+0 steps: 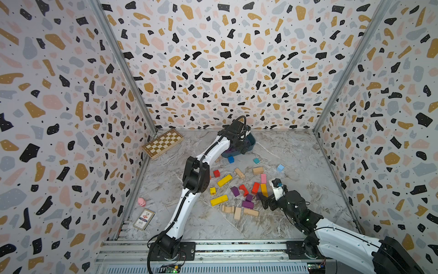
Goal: Pick purple bricks into the storage bin
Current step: Place the building block in the storage box, then pick up the building block from the center of the board.
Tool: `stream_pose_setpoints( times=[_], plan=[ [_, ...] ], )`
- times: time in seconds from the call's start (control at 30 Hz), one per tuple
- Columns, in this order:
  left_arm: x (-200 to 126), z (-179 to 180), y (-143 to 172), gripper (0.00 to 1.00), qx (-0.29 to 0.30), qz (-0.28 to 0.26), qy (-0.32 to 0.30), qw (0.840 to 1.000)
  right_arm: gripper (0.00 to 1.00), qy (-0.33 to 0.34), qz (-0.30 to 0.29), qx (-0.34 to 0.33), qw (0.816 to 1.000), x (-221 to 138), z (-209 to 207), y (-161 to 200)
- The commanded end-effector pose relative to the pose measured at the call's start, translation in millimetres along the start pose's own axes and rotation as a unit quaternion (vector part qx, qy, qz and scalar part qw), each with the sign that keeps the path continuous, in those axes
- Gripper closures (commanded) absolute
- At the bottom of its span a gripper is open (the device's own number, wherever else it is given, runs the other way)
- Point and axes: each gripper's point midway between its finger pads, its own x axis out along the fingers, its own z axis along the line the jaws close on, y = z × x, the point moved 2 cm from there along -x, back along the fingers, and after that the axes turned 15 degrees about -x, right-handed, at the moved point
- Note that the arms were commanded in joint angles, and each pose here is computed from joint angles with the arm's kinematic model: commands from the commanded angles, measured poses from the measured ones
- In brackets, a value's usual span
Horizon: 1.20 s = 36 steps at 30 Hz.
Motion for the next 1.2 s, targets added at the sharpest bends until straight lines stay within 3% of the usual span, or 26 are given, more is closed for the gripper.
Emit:
stream_pose_setpoints(
  times=[0.0, 0.17, 0.27, 0.53, 0.7, 0.8, 0.93, 1.03, 1.17],
  plan=[
    [-60.2, 1.0, -42.3, 0.01, 0.001, -0.075, -0.021, 0.997, 0.00, -0.001, -0.020, -0.003, 1.000, -0.1, -0.3, -12.9],
    [-106.6, 5.4, -31.0, 0.01, -0.033, -0.087, -0.037, 0.995, 0.00, -0.003, -0.024, -0.003, 1.000, -1.4, 0.1, -13.9],
    [-134.1, 10.8, -6.9, 0.01, -0.059, -0.091, -0.049, 0.993, 0.00, -0.005, -0.022, -0.003, 1.000, -1.0, 1.2, -13.3],
    [-193.3, 12.8, 107.8, 0.01, -0.156, -0.081, -0.048, 0.983, 0.01, -0.016, 0.003, 0.006, 1.000, 6.4, 4.3, -11.0],
    [-199.8, 7.2, 181.2, 0.01, -0.187, -0.044, -0.057, 0.980, 0.05, -0.017, 0.040, 0.011, 0.999, 16.5, 3.9, -10.8],
    [-210.3, 11.5, 213.1, 0.01, -0.197, -0.049, -0.076, 0.976, 0.07, -0.020, 0.059, 0.012, 0.998, 20.4, 4.9, -11.3],
    [-219.1, 18.3, 240.0, 0.01, -0.207, -0.073, -0.091, 0.971, 0.11, -0.021, 0.079, 0.012, 0.997, 22.3, 6.1, -6.0],
    [-214.5, 12.7, 249.1, 0.01, -0.215, -0.090, -0.063, 0.970, 0.15, -0.025, 0.095, 0.016, 0.995, 23.8, 8.2, -0.4],
    [-197.6, 13.7, 267.4, 0.01, -0.232, -0.064, -0.067, 0.968, 0.19, -0.037, 0.112, 0.021, 0.993, 26.6, 13.0, 6.0]
  ],
)
